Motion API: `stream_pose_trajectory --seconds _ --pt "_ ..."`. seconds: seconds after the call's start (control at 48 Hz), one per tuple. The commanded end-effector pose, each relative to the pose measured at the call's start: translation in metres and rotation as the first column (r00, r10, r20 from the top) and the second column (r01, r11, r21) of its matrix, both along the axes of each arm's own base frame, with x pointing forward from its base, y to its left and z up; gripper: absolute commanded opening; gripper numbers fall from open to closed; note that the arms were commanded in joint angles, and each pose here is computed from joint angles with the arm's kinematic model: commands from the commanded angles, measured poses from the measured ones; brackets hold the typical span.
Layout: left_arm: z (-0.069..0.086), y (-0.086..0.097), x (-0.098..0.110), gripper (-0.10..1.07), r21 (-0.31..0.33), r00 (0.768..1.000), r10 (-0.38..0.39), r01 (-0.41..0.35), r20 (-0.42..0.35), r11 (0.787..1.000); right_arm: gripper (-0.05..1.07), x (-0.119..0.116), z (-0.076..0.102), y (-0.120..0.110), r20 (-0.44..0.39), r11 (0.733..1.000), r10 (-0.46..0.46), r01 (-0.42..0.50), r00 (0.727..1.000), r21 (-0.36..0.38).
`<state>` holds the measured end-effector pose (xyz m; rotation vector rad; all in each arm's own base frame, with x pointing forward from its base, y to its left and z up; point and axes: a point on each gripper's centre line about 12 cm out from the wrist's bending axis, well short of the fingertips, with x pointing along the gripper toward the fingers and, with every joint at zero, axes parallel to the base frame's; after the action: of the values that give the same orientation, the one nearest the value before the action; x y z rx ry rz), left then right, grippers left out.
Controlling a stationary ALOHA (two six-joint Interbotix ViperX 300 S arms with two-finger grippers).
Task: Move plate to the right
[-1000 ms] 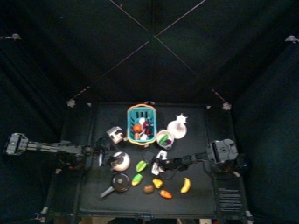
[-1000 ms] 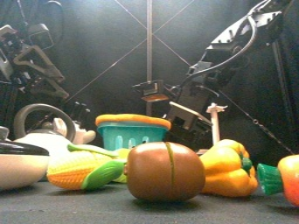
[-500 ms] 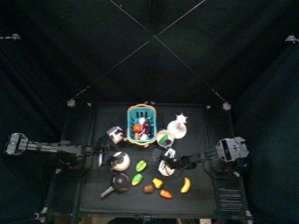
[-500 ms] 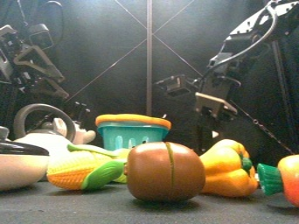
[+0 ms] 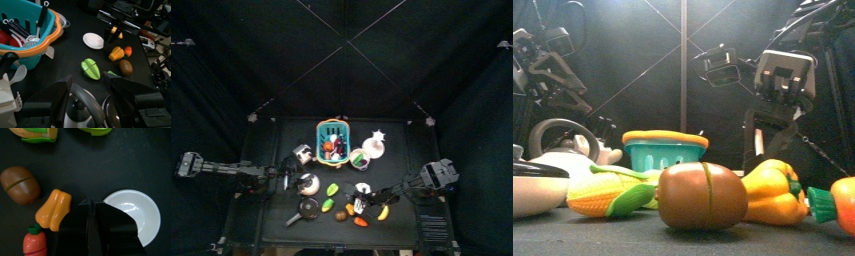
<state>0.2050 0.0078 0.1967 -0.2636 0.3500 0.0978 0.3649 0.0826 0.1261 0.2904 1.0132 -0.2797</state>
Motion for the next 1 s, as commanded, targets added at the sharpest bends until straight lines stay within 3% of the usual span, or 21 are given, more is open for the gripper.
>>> stream_pose_trajectory --seconds 0.0,0.312,0.646,0.979 --pt "0.006 0.001 0.003 0.89 0.002 1.000 0.004 -0.004 0.023 1.000 0.57 0.002 0.015 0.005 0.020 1.000 -0.001 0.002 1.000 -0.003" --pt "0.005 0.001 0.003 0.89 0.001 1.000 0.003 -0.003 0.021 1.000 0.81 -0.006 0.009 0.011 -0.046 0.999 -0.004 0.002 0.999 -0.055" --pt "0.005 0.001 0.002 0.89 0.001 1.000 0.003 -0.003 0.020 1.000 0.82 -0.007 -0.014 0.006 -0.132 0.992 -0.020 0.004 0.991 -0.124" --pt "0.004 0.001 0.002 0.89 0.001 1.000 0.003 -0.003 0.018 1.000 0.81 -0.020 -0.017 -0.005 -0.213 0.979 -0.094 0.052 0.973 -0.197"
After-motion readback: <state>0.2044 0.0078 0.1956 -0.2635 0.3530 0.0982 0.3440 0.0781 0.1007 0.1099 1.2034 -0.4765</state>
